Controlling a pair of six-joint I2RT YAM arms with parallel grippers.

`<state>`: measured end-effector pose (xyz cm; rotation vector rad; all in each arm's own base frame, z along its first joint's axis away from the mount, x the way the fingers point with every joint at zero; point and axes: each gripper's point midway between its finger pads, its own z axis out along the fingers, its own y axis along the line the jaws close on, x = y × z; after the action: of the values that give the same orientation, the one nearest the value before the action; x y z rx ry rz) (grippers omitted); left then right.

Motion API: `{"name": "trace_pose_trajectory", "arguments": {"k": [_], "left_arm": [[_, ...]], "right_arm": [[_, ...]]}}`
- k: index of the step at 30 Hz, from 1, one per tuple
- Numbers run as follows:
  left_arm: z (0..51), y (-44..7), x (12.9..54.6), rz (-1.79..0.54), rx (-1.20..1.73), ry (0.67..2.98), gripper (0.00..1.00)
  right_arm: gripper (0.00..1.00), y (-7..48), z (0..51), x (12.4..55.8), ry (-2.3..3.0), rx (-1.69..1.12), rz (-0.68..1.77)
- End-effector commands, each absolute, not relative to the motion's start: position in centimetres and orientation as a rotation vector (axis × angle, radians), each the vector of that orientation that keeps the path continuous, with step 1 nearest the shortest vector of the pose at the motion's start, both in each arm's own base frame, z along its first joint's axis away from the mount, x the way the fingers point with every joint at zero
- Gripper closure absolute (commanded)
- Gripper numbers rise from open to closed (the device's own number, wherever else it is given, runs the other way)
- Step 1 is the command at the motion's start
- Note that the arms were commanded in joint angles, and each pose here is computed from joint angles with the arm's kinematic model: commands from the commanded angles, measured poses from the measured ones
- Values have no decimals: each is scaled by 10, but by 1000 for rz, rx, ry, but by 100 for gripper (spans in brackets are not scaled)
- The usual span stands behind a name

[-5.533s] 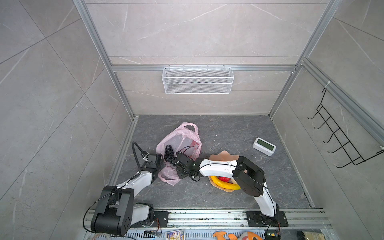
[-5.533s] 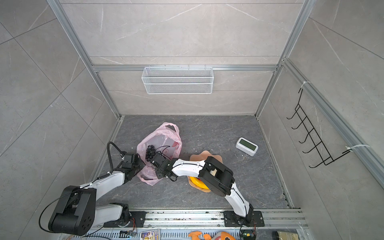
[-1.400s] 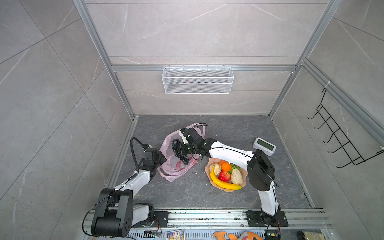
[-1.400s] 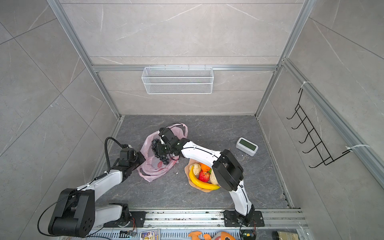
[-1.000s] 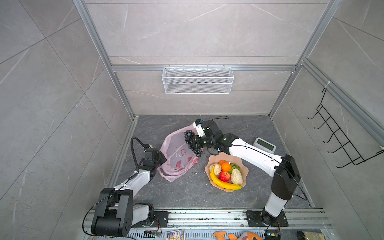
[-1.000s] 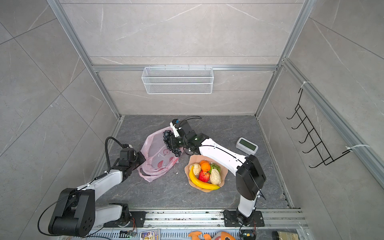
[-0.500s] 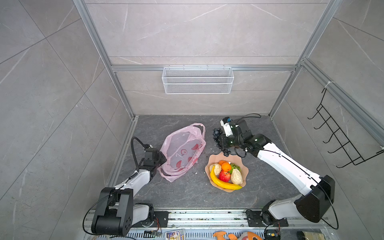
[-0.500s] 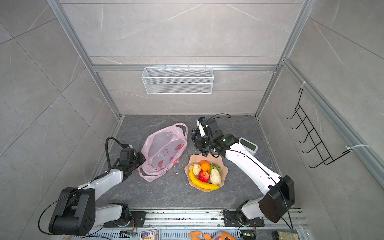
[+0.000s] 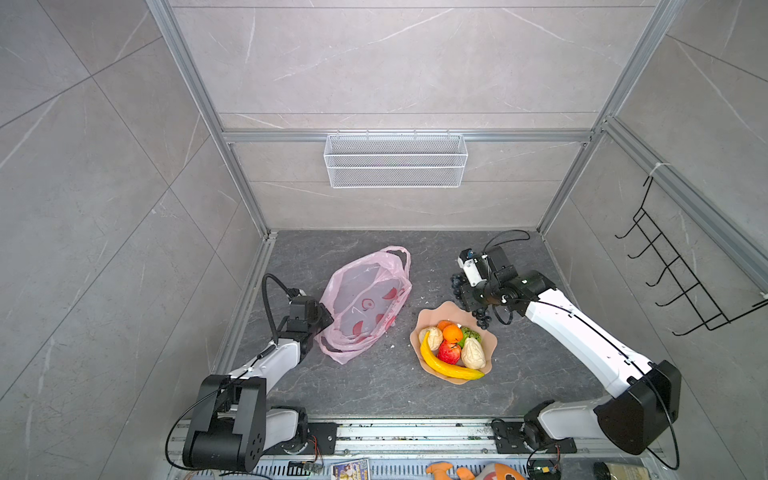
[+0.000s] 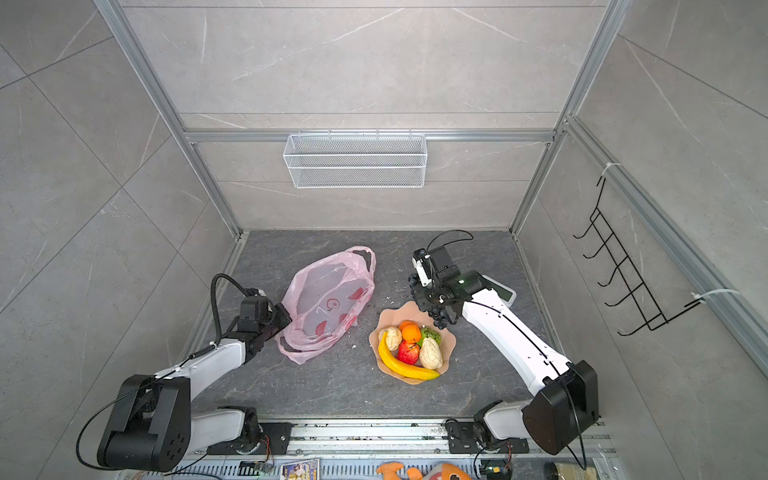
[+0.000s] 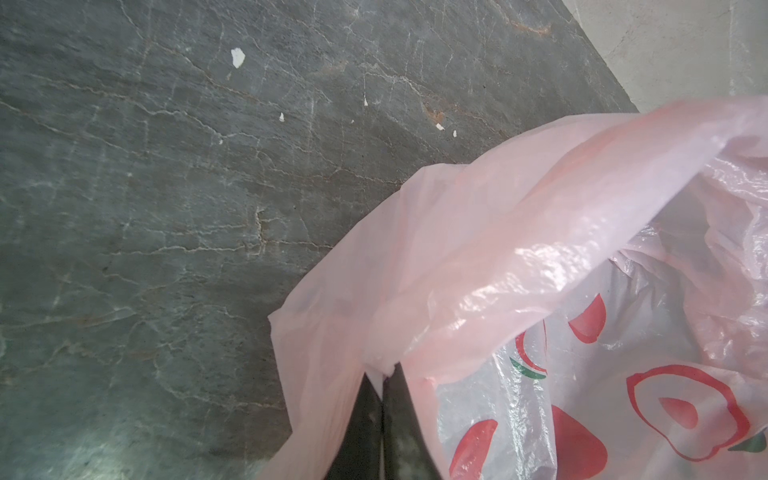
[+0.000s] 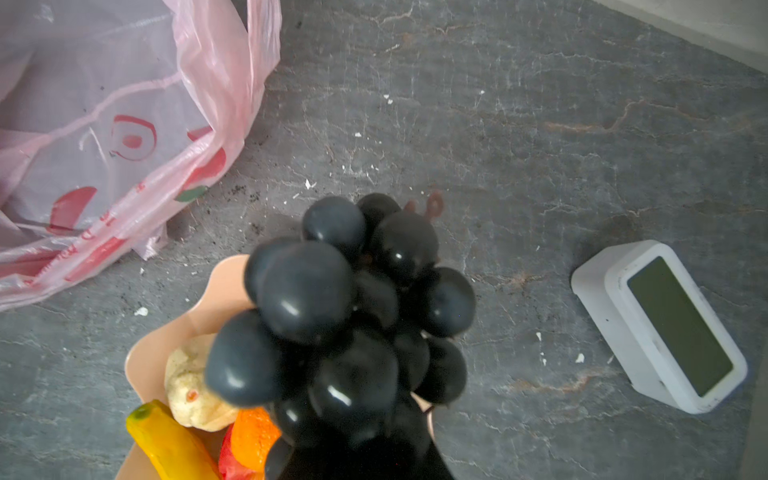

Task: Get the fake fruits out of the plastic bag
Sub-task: 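Lift the black grapes out of the bag and carry them over the bowl, then lower the grapes onto the bowl and open the right gripper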

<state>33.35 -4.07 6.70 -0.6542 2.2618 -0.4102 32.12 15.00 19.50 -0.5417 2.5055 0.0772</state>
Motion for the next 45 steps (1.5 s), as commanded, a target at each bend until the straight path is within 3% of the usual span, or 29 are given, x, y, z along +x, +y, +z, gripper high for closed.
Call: {"name": "trace_pose_trajectory", "arguments": {"k": [1, 18, 27, 45], "left_arm": [[85, -42, 347, -422, -612, 2218, 100], [82, -42, 347, -417, -616, 2228, 100], [81, -42, 348, -418, -616, 2230, 100], [78, -44, 349, -431, -620, 2241, 100]], "right_arm": [[77, 143, 177, 316, 2557, -625, 5], [73, 143, 135, 317, 2638, -751, -61], [73, 161, 137, 309, 2449, -951, 66], [70, 159, 109, 312, 2437, -1089, 4]]}}
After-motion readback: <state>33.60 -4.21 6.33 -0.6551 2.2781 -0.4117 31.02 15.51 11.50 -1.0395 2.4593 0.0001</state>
